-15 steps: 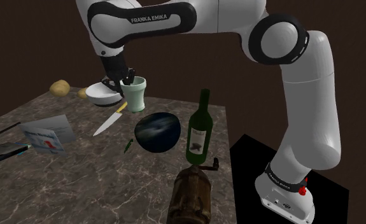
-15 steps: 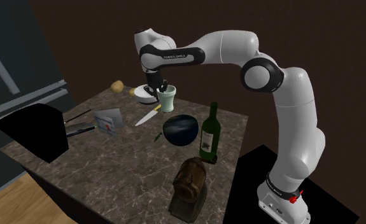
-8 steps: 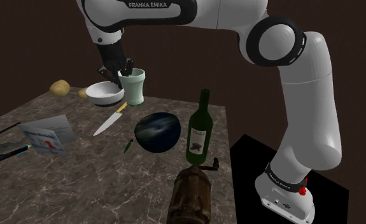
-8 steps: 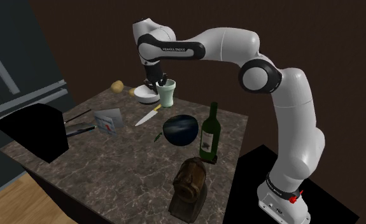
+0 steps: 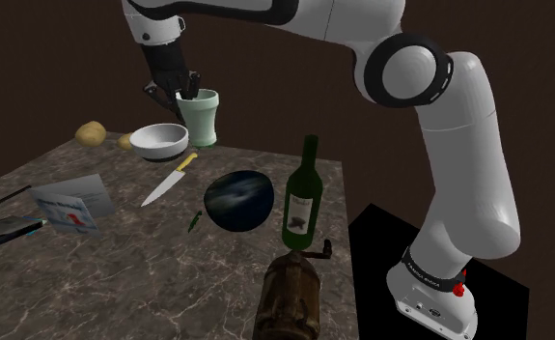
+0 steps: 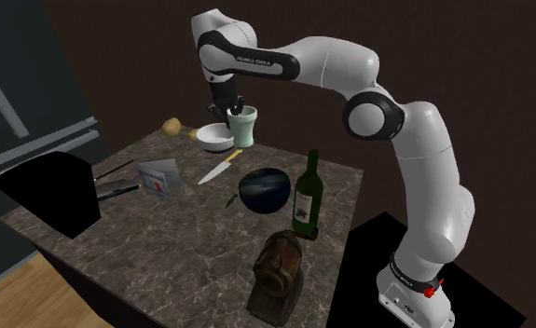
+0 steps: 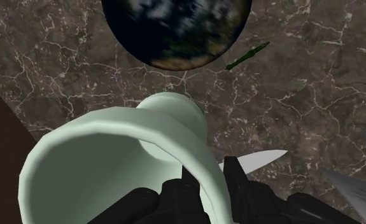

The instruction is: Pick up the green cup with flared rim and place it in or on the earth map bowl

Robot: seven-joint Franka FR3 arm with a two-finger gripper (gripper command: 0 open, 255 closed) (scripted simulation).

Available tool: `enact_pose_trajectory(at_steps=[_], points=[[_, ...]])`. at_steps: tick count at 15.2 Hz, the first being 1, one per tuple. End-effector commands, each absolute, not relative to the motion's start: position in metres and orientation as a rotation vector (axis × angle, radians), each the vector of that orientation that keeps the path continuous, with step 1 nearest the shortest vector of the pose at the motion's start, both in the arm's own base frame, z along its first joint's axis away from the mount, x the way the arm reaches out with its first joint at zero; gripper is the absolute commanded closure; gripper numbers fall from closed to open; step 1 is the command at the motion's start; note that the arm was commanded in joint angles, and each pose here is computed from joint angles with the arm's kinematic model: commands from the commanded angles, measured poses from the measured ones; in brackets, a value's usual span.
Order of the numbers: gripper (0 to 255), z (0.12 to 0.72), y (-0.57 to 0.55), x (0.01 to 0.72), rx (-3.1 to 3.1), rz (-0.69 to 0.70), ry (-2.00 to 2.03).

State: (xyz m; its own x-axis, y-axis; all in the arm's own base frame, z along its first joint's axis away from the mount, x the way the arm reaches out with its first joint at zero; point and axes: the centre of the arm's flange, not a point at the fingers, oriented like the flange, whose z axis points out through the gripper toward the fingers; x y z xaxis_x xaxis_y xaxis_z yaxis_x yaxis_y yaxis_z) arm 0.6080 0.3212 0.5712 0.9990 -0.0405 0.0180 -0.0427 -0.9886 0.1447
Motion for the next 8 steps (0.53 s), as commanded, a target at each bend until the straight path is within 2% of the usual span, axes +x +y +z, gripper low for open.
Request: enact_pose_trajectory(at_steps=[1,8], points=[[255,0.583,0.321,0.608,2.995,0.023,-0.063],[255,0.602,0.298,0.521,2.995,0.023,-0.063]])
